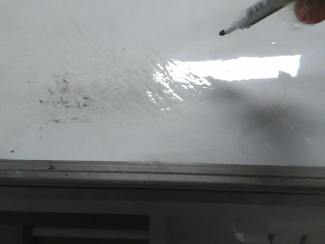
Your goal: Write number 8 on whiteboard
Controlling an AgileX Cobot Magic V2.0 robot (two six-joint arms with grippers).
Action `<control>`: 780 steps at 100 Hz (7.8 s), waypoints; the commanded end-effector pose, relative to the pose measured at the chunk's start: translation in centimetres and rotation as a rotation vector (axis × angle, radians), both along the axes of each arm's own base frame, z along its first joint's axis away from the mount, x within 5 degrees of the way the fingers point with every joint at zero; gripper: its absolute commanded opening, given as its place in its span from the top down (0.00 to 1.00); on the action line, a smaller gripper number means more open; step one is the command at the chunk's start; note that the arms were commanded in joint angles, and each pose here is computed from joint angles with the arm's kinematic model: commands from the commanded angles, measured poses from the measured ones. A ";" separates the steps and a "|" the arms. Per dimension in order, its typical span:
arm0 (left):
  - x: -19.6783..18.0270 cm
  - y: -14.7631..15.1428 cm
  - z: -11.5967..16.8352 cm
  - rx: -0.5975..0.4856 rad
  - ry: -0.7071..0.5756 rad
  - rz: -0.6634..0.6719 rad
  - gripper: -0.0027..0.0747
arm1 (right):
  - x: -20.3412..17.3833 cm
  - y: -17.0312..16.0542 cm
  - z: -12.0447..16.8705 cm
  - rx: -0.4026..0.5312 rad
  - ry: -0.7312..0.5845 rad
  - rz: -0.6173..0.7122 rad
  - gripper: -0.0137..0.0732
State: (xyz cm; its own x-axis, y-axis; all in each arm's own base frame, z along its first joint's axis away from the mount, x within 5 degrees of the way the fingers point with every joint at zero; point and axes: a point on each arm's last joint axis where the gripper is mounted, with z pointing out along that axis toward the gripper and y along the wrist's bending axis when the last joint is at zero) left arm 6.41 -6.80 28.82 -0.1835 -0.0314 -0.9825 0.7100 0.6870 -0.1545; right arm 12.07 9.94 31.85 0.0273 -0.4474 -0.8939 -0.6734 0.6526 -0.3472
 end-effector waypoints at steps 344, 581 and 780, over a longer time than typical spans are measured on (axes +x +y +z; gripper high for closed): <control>0.2 0.1 1.1 -0.050 -0.017 0.024 0.89 | 4.1 -1.7 0.9 -0.025 0.126 -0.225 0.91; 2.9 -12.3 1.0 0.538 -0.183 -0.556 0.51 | -4.1 6.0 1.6 -0.048 0.111 0.410 0.92; 3.6 -14.3 0.7 0.536 -0.086 -0.609 0.99 | -4.6 6.3 1.4 -0.048 0.144 0.439 0.26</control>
State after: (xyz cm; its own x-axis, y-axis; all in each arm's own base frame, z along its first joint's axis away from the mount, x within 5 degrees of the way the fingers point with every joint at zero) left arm 9.68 -21.09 28.42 0.1045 0.5899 -0.8007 0.9827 0.0627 0.1744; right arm 7.36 15.99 31.82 0.0713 -0.5253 -0.8480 -0.9349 0.2613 -0.2404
